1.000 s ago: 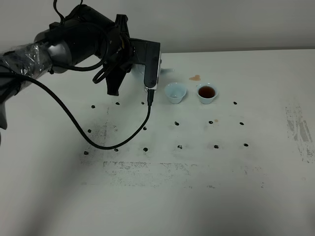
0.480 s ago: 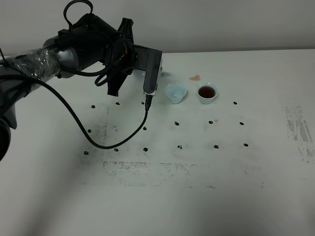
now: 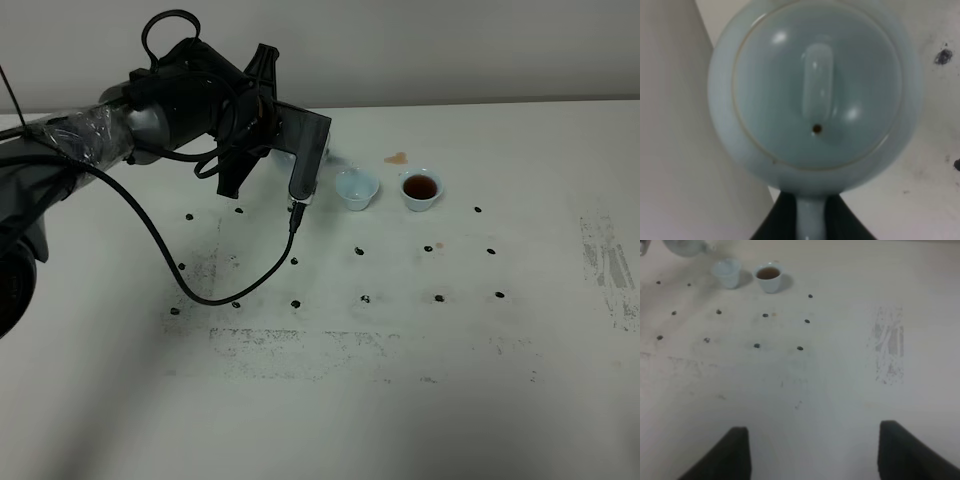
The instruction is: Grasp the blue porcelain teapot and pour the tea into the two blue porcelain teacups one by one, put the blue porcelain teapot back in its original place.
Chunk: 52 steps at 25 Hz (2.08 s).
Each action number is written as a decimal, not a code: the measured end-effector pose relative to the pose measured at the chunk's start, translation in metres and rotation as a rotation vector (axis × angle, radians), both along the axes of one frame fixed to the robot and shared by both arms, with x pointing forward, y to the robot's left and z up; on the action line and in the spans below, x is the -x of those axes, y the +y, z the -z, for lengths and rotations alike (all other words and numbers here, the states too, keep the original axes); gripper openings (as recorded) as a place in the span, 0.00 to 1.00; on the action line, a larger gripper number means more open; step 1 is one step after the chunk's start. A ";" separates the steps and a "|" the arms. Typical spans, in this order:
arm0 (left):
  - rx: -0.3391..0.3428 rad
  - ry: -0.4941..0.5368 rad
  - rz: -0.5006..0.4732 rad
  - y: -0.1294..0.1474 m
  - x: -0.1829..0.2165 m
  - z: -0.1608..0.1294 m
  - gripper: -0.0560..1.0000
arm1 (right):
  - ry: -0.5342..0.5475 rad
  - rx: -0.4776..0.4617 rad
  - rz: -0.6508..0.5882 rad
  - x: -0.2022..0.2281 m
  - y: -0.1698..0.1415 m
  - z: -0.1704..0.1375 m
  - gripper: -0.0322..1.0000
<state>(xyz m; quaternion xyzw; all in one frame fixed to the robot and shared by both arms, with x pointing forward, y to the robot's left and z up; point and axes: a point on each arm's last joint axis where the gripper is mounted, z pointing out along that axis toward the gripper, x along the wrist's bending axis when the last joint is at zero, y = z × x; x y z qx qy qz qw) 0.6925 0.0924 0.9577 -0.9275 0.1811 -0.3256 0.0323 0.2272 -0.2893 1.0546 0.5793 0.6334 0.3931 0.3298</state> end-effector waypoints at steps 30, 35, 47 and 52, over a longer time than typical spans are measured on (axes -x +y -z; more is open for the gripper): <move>-0.129 -0.123 0.146 -0.009 -0.007 0.005 0.13 | 0.000 0.000 0.000 0.000 0.000 0.000 0.58; -0.176 -0.139 0.183 -0.009 -0.008 0.004 0.13 | 0.000 0.000 0.000 0.000 0.000 0.000 0.58; -0.220 -0.158 0.238 -0.016 -0.005 0.003 0.13 | 0.000 0.000 0.000 0.000 0.000 0.000 0.58; -0.225 -0.159 0.239 -0.016 -0.005 0.003 0.13 | 0.000 0.000 0.000 0.000 0.000 0.000 0.58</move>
